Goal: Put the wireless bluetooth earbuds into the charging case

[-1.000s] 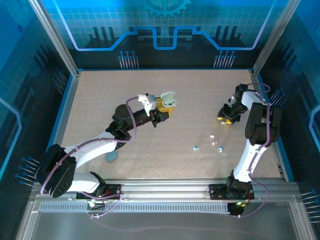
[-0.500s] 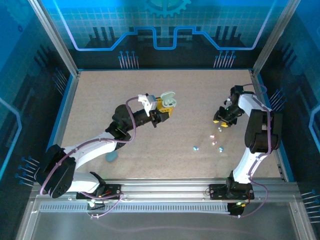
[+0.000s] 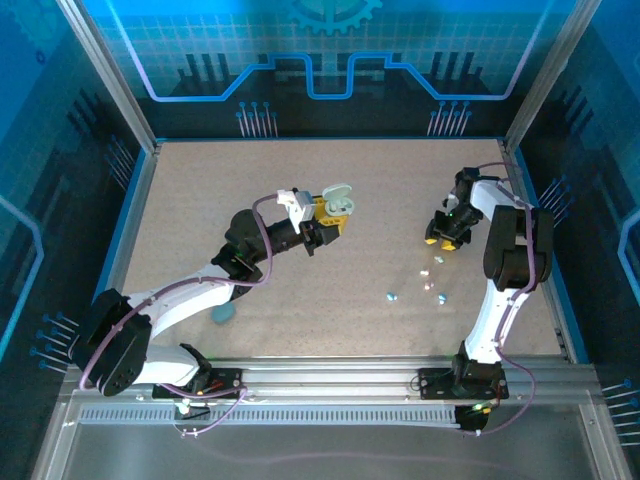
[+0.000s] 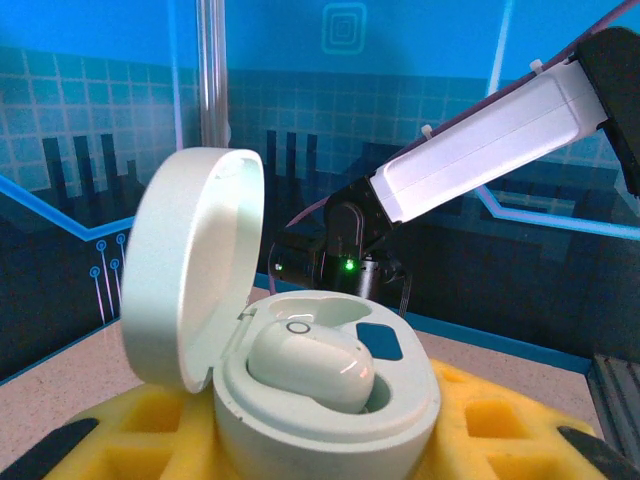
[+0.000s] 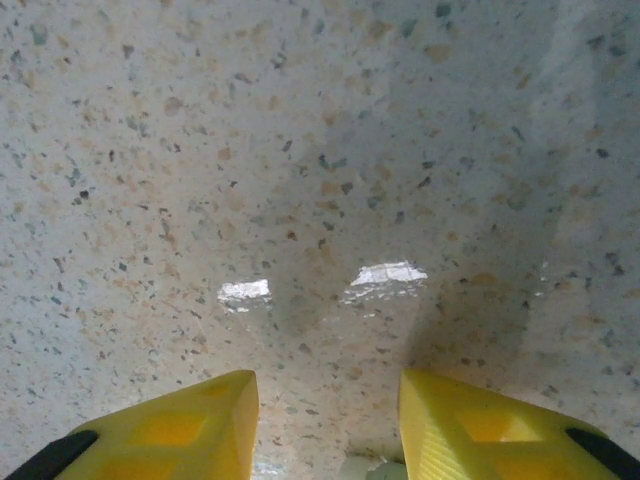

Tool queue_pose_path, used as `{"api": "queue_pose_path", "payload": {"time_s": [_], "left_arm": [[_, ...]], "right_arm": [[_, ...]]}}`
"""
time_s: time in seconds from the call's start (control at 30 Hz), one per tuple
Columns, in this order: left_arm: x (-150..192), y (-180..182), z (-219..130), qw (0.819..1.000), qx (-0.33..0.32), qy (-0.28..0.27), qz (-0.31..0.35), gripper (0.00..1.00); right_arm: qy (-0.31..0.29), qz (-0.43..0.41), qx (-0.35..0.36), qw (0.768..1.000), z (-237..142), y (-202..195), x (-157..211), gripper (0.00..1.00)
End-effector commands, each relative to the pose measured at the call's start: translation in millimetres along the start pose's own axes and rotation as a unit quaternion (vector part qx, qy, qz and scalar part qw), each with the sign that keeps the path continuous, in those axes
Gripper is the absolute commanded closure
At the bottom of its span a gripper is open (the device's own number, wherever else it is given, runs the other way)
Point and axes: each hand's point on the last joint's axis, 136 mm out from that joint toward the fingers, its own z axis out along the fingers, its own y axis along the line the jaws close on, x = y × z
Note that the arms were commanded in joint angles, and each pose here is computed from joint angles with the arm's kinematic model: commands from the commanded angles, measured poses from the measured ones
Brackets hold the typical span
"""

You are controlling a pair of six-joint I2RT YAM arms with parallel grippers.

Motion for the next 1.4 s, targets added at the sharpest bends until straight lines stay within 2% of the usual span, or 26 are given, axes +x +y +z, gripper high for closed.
{"api": "queue_pose_path", "payload": {"time_s": [0.0, 0.13, 0.37, 0.57, 1.37], "left_arm": [[-23, -8, -1, 1.000, 0.011, -0.028, 0.007, 0.64], [-22, -7, 0, 1.000, 0.012, -0.026, 0.008, 0.64], [-21, -7, 1, 0.999, 0.014, -0.028, 0.007, 0.64], [-22, -8, 1, 0.999, 0.014, -0.029, 0.009, 0.64], [-23, -9, 0, 0.999, 0.016, -0.029, 0.009, 0.64]], "right_arm": [[0.004, -0.006, 0.008, 1.000, -6, 3, 8, 0.57], [-0.025, -0.003, 0.012, 1.000, -25, 8, 15, 0.58], [-0.056, 0.037, 0.004, 0.998, -31, 12, 42, 0.57], [-0.042, 0.062, -0.024, 0.997, -18, 16, 60, 0.57], [-0.040, 0.074, 0.026, 0.996, 1, -3, 49, 0.55]]}}
